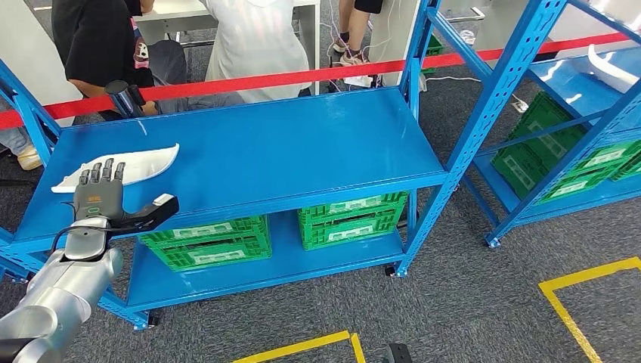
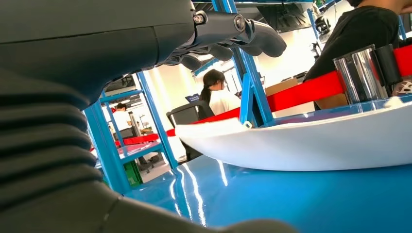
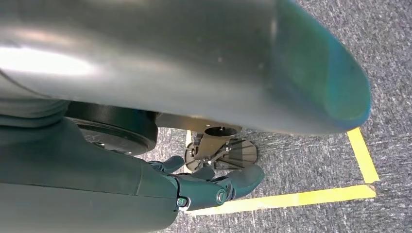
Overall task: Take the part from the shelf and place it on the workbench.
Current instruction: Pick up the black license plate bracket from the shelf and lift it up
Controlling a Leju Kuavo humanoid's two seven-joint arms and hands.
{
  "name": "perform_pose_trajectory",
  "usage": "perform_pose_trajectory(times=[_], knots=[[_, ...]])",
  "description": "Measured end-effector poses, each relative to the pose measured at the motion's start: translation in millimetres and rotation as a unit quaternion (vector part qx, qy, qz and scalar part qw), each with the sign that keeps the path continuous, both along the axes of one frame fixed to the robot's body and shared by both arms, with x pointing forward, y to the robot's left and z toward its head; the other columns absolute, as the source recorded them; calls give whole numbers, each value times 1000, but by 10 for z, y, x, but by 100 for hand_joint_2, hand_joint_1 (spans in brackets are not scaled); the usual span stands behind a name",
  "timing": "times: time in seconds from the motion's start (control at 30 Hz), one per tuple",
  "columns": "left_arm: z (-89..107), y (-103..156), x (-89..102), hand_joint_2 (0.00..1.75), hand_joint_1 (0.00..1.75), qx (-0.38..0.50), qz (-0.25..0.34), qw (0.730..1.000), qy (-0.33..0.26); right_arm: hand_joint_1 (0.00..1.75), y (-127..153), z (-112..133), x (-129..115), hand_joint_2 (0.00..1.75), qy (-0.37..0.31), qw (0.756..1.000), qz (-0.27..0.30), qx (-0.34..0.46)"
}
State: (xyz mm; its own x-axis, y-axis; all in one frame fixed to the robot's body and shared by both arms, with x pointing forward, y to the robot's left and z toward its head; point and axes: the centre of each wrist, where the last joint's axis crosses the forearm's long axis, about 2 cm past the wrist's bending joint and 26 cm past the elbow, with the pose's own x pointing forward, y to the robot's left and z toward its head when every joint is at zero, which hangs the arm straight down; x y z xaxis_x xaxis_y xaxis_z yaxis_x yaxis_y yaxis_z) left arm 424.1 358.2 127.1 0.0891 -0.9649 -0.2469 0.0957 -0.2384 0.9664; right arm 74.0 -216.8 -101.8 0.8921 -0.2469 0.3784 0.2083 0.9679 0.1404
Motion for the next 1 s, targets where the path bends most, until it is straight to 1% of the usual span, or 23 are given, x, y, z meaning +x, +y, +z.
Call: perform_pose_trajectory(times=[0.2, 0.4, 0.63, 1.0], knots=[[-10, -13, -4, 0, 0, 0, 12, 1000, 2, 0, 0, 0, -1, 0, 0, 1000, 0, 0], [-6, -15, -3, 0, 0, 0, 23, 1000, -9, 0, 2, 0, -3, 0, 3, 1000, 1, 1], [-6, 18, -5, 0, 0, 3, 51, 999, -6, 0, 5, 0, -1, 0, 7, 1000, -3, 5], [-8, 65, -14, 0, 0, 6, 64, 998, -7, 0, -1, -5, -30, 0, 11, 1000, -4, 4]])
